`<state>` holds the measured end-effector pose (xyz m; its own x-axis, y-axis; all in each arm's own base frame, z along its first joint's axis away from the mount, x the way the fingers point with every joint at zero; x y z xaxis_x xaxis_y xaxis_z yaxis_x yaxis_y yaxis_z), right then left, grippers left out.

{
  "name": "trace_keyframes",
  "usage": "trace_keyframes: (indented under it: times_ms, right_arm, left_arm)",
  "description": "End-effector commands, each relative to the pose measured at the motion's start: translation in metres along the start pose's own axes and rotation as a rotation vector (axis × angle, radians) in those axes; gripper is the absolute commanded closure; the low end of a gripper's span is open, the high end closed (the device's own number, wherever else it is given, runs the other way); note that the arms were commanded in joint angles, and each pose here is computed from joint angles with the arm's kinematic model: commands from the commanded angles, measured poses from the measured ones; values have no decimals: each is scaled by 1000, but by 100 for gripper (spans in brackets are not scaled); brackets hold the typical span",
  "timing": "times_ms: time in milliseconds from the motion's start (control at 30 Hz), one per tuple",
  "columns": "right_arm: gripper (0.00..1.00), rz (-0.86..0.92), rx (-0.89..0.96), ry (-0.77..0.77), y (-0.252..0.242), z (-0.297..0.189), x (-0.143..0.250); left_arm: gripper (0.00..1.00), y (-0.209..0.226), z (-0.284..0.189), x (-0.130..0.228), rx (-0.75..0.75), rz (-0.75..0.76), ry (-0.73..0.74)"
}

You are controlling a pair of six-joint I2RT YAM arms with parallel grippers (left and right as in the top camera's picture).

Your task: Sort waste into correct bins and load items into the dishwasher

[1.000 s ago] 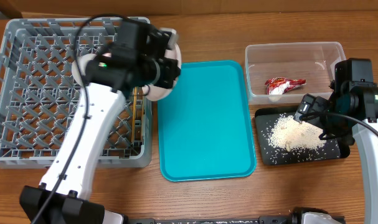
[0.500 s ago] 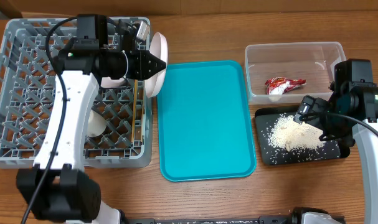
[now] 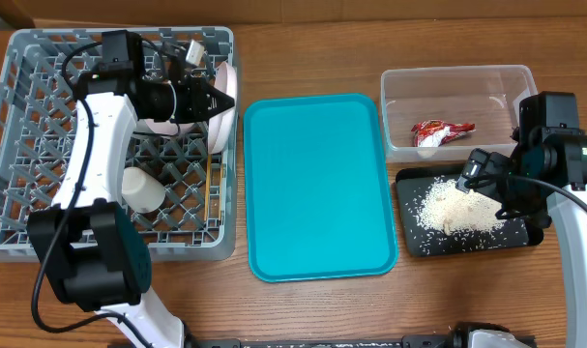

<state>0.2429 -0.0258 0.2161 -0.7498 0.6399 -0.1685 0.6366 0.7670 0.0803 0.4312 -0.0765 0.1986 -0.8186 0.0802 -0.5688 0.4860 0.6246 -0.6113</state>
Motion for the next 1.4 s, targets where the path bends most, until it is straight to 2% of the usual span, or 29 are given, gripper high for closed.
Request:
trace_keyframes:
  times_ms: [0,33,67,100,167,200,233,267,467,600,733,867,1100,1367]
  right_arm:
    - [0,-1,-6,-10,0,-3,-2]
    - [0,-1,-7,-11,0,-3,-2]
    - [0,-1,-7,-11,0,-3,-2]
    - [0,-1,-7,-11,0,-3,-2]
    - [0,-1,-7,-11,0,-3,-2]
    - [0,-1,-7,-12,0,-3,-2]
    - [0,-1,-8,-13,0,-3,-2]
    - [0,-1,-9,-13,0,-3,-3]
    - [0,0,-25,-36,4,-3,-8]
    - [0,3,-89,-120,18,-6,-27]
    - [0,0,-209,-216,42,-13,-50]
    - [0,-32,-270,-310,55,-22,-69]
    - [0,-227,-359,-278,72,-25,-59]
    - [0,-225,-341,-244,65,-25,-48]
  left_arm:
    - [96,18,7,7,2,-23,19]
    - [94,21,4,6,-5,-26,11]
    - [86,22,0,5,-11,-25,1]
    - [74,24,-4,4,-17,-26,-7]
    - [33,27,-15,2,-34,-6,-25]
    - [16,27,-20,2,-44,7,-29]
    - [4,29,-24,2,-64,8,-29]
    - [0,30,-27,3,-84,7,-26]
    - [0,21,-53,4,-231,33,-7]
    - [0,8,-83,6,-392,27,-2]
    - [0,4,-122,16,-636,-66,-5]
    - [0,-14,-161,45,-831,-194,26]
    - [0,-43,-184,96,-906,-302,162]
    - [0,-85,-201,125,-894,-249,200]
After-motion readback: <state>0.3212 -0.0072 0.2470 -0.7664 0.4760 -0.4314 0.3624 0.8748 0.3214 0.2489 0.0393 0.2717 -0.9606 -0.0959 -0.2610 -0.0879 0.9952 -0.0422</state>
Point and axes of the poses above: each gripper's point midway between its finger pads, its own z axis out along the fingers, its own y axis along the line the jaws close on, x = y × z, the point moved 2 cm from there along -z, back along the fingers, and after that the axes turned 13 degrees about z, right-handed, at the moved point
